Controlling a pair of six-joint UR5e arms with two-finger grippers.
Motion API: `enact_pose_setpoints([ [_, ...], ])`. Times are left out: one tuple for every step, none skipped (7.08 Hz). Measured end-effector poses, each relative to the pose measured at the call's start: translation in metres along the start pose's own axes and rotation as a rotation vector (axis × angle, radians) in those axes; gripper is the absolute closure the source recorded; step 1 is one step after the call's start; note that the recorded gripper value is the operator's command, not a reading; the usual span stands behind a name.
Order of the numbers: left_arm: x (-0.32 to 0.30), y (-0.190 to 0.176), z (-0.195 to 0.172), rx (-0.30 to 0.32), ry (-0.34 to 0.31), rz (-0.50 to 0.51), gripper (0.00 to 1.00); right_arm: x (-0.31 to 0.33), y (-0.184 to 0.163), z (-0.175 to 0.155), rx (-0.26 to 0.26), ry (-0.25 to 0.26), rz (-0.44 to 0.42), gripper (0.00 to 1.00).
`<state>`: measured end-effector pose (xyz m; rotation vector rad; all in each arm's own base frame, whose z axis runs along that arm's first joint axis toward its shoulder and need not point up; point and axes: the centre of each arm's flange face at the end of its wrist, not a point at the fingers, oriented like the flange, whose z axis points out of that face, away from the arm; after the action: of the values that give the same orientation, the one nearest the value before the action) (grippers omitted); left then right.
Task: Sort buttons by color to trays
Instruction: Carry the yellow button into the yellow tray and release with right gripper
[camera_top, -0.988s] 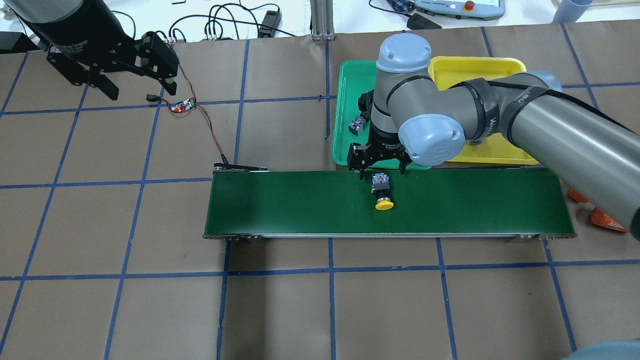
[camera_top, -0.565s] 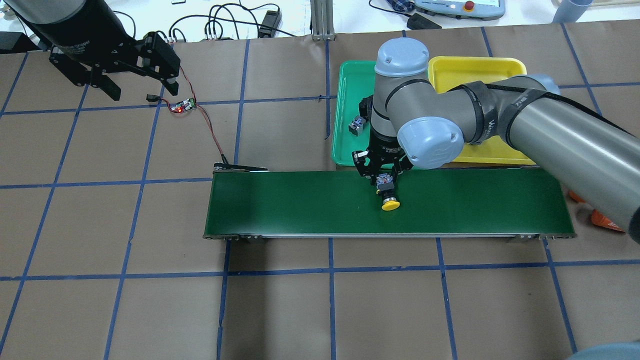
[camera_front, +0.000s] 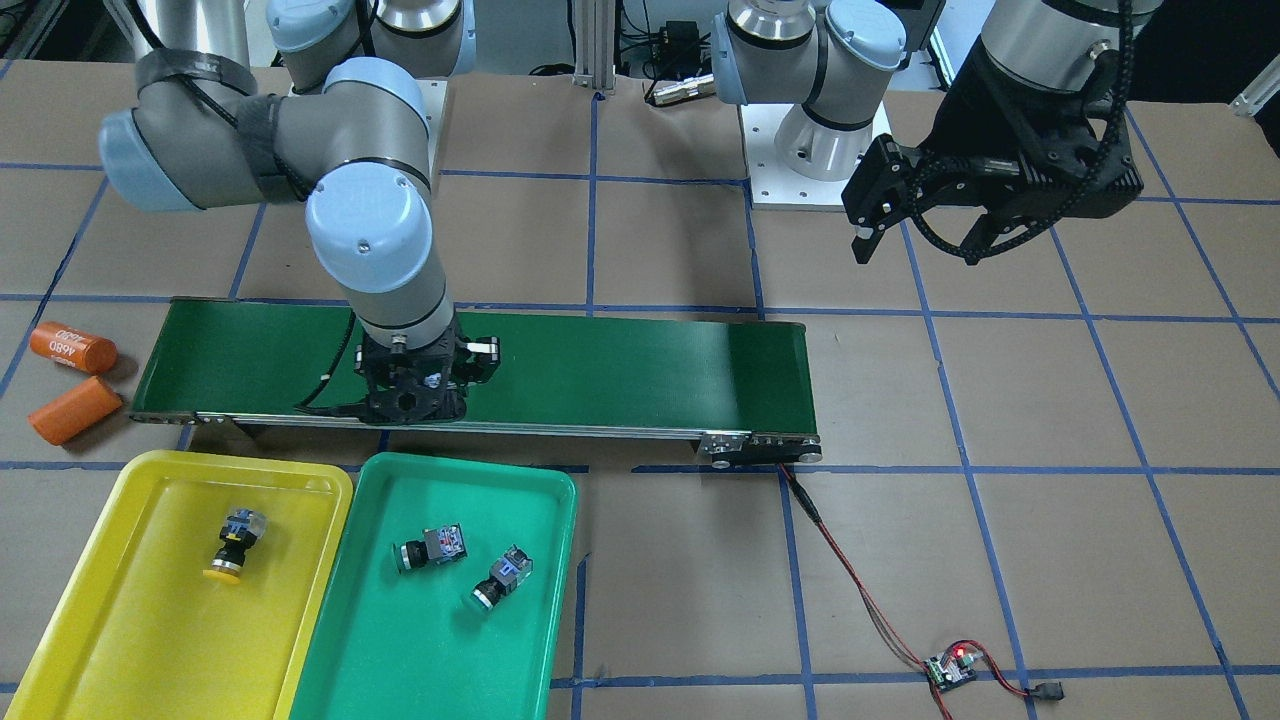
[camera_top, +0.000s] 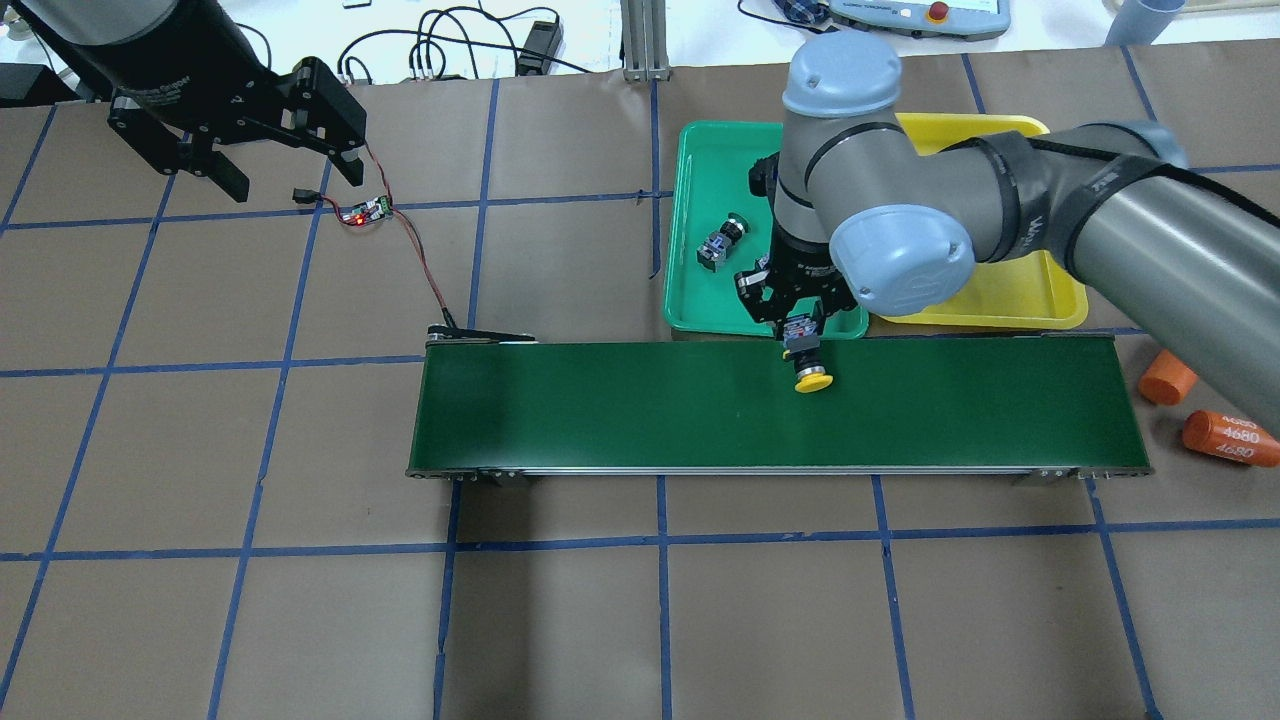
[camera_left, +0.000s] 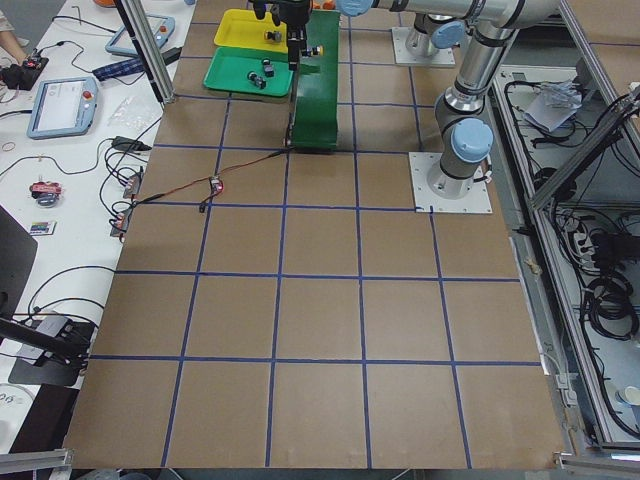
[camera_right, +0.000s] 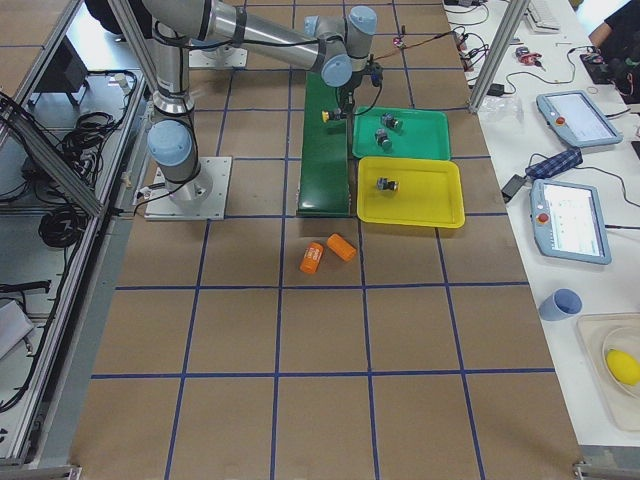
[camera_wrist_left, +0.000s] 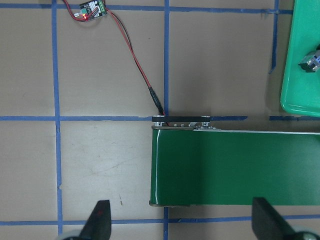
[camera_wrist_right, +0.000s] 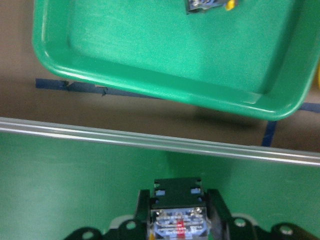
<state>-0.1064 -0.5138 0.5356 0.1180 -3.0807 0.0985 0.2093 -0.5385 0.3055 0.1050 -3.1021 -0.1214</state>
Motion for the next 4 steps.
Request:
enact_pose_setpoints([
  [-0.001, -0.002, 0.002, -0.004, -0.004, -0.014, 0.00, 0.030, -0.016, -0.015, 0.035, 0.001, 0.042, 1.00],
  [-0.001, -0.003, 0.003, -0.005, -0.008, -0.019, 0.00, 0.061, -0.036, -0.023, 0.076, 0.002, 0.059, 1.00],
  [-0.001, -0.003, 0.003, -0.005, -0.009, -0.020, 0.00, 0.088, -0.059, -0.020, 0.119, 0.016, 0.051, 1.00],
  [-0.001, -0.003, 0.003, -0.004, -0.010, -0.021, 0.00, 0.107, -0.082, -0.009, 0.160, 0.041, 0.050, 1.00],
])
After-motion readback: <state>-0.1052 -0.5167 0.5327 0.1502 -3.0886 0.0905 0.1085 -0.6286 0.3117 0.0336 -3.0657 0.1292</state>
